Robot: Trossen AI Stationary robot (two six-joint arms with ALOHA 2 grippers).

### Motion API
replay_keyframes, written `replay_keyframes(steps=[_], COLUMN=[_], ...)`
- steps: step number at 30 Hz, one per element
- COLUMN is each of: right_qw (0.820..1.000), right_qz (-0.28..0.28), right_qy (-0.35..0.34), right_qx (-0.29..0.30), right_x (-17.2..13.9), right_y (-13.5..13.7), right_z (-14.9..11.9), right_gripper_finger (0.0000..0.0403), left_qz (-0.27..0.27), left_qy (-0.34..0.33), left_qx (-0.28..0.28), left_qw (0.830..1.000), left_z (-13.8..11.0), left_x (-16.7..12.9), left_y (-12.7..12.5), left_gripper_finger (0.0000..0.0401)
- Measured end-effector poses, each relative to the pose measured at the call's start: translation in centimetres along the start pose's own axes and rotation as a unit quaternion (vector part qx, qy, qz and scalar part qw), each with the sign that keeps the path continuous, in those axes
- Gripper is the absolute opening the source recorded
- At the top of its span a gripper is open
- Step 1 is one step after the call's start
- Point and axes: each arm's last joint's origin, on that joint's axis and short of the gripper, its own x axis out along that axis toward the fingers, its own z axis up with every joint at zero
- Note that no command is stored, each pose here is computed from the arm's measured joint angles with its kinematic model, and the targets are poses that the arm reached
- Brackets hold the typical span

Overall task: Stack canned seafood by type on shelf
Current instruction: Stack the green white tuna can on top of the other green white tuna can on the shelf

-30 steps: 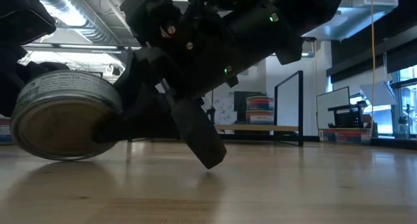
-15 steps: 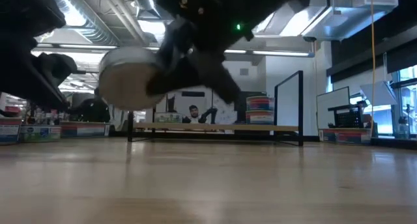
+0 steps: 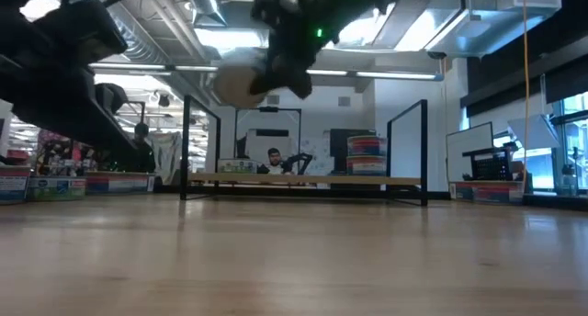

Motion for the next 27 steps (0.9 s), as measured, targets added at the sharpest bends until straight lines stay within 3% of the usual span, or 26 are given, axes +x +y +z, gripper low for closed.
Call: replay_keyframes(steps=[7, 13, 20, 27], right_qw=[0.998, 0.994, 0.989, 0.989], right_qz=[0.004, -0.012, -0.041, -0.039], right_qy=[0.015, -0.02, -0.058, -0.079], right_qx=[0.064, 0.106, 0.129, 0.123], right_x=[3.7, 6.6, 9.1, 10.6], right_y=[-4.4, -7.3, -8.6, -8.0], right_z=[-4.6, -7.8, -10.1, -10.9], right_gripper_finger=[0.0144, 0.0144, 0.0144, 0.0144], left_qz=[0.013, 0.016, 0.025, 0.039], left_qy=[-0.002, -0.002, -0.002, 0.0], left_qx=[-0.011, -0.01, -0.015, -0.01], left_qw=[1.0, 1.0, 1.0, 0.999], left_z=[0.3, 0.5, 0.6, 0.9], left_x=[0.4, 0.5, 0.7, 1.0], left_y=[0.5, 0.6, 1.0, 1.5], left_gripper_finger=[0.0033, 0.0033, 0.0033, 0.0033])
